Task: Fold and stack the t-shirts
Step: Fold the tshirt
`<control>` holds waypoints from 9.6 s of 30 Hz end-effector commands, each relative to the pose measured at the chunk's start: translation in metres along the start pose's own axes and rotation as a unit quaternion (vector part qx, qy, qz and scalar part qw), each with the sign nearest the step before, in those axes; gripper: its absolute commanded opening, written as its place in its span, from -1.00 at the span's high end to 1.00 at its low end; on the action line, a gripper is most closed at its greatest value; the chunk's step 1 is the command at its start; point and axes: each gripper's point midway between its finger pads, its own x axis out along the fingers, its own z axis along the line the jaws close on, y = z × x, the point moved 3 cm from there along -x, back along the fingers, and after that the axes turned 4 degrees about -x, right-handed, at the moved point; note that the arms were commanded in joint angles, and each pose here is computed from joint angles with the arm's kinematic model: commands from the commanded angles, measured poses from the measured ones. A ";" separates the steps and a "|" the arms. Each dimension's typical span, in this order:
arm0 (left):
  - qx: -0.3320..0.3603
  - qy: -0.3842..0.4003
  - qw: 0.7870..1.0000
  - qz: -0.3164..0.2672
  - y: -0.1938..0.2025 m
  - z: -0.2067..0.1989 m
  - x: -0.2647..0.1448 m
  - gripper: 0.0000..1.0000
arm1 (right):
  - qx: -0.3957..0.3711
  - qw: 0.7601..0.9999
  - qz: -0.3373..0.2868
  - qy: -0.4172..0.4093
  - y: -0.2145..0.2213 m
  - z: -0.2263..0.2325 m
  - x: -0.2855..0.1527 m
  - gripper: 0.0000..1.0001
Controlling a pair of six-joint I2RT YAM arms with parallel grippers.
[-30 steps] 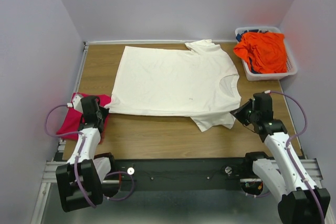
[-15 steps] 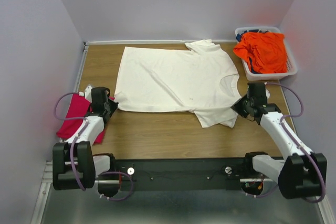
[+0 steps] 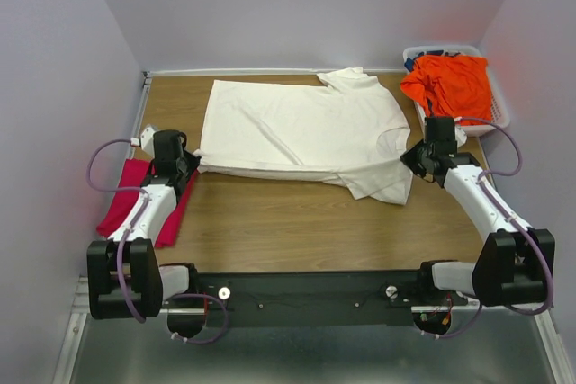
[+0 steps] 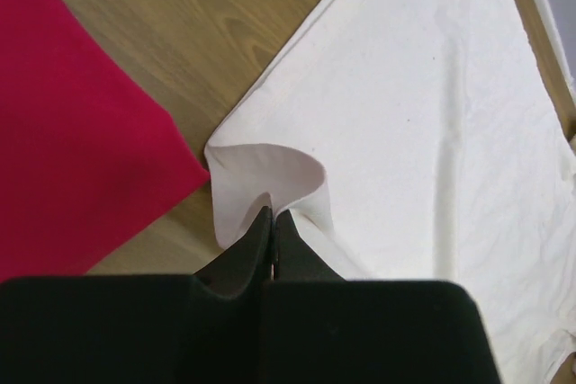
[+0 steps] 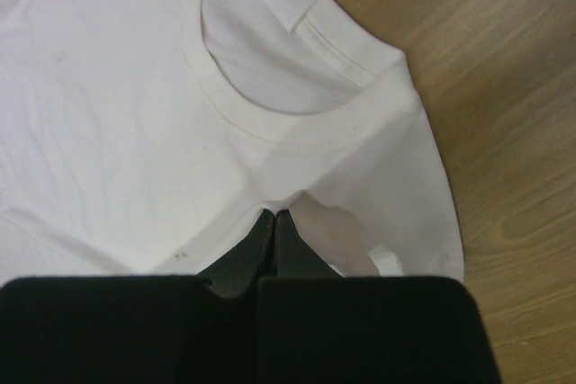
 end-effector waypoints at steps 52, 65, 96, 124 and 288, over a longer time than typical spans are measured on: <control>0.079 -0.112 0.990 0.037 -0.029 -0.029 0.103 0.85 | -0.045 0.999 -0.007 0.006 -0.048 0.025 0.051 0.99; 0.081 -0.116 0.989 0.039 -0.032 -0.033 0.112 0.82 | -0.050 0.998 0.023 -0.021 -0.050 0.030 0.068 0.99; 0.073 -0.074 0.994 0.024 -0.047 -0.060 0.099 -0.38 | -0.061 0.993 0.033 -0.091 -0.076 0.077 0.078 -0.57; 0.009 -0.149 0.989 0.016 -0.005 0.044 0.066 -0.35 | -0.071 0.995 0.052 -0.040 0.009 0.011 0.051 -0.53; 0.056 -0.006 0.996 0.076 0.052 -0.052 0.088 -0.09 | -0.143 0.974 0.128 -0.120 0.079 0.015 0.031 0.08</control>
